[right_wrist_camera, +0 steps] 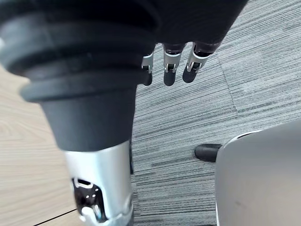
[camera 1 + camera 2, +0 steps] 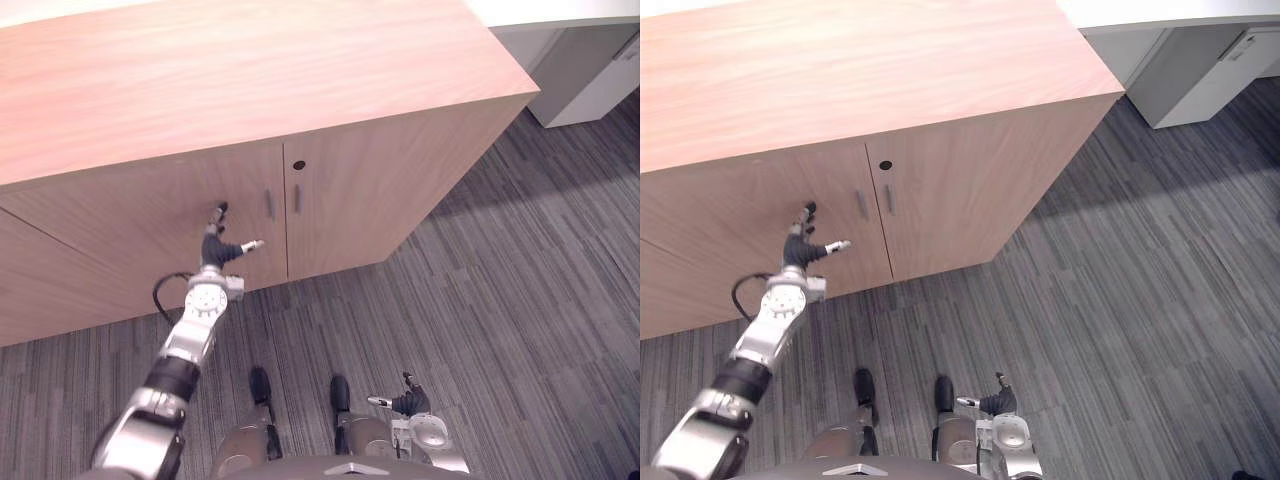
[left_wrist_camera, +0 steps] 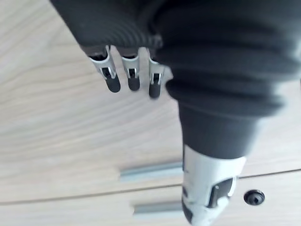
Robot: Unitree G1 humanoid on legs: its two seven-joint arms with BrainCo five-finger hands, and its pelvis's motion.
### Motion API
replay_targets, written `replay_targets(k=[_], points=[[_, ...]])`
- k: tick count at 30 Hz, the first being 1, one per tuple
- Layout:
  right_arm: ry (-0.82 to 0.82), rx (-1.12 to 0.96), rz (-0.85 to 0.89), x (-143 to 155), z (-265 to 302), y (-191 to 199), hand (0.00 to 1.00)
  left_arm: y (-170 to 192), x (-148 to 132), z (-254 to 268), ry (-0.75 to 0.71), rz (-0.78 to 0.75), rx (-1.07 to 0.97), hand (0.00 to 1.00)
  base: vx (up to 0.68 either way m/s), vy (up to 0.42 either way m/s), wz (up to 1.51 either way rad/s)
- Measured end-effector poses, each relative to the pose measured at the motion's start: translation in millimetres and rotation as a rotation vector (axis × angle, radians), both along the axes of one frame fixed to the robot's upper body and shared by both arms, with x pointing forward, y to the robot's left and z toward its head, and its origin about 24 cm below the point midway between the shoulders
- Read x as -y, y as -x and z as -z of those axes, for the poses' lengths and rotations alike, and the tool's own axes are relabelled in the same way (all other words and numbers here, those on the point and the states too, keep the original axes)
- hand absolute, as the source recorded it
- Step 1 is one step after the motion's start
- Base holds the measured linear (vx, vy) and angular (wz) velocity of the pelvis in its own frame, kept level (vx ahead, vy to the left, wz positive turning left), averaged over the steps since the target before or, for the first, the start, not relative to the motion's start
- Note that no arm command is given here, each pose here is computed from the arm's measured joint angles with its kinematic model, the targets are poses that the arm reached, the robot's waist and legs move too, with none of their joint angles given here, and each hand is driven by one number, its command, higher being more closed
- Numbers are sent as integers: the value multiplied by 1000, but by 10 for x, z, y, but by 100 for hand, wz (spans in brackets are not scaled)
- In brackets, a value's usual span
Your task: Walk over to the cabinet, pick up the folder, carry it to the office cabinet, place the folder inside the office cabinet, then close the office cabinet door
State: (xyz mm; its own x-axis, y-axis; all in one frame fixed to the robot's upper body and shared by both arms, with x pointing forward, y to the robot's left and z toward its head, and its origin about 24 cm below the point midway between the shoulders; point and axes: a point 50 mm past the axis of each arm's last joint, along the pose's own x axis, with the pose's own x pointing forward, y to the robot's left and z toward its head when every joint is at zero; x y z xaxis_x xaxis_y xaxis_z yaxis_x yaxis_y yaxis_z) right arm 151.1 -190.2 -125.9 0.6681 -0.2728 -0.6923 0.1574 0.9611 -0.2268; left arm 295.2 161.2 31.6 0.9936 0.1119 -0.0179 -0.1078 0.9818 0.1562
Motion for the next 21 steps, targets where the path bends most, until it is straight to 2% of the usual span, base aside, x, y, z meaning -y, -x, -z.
replay_targets(k=[6,10,16,21], points=[[11,-1,25,62,-17,-43,0,674,-47,718,62,14,-286,0,75,-3,6],[15,4,15,52,-28,-92,0,979,-141,1097,73,-8,-474,0,47,-4,17],[5,-77,11,39,87,-9,0,1572,-434,1639,-19,-103,-819,0,5,8,5],[-7,-138,9,26,169,92,0,1878,-547,1798,-68,-144,-966,0,20,20,12]])
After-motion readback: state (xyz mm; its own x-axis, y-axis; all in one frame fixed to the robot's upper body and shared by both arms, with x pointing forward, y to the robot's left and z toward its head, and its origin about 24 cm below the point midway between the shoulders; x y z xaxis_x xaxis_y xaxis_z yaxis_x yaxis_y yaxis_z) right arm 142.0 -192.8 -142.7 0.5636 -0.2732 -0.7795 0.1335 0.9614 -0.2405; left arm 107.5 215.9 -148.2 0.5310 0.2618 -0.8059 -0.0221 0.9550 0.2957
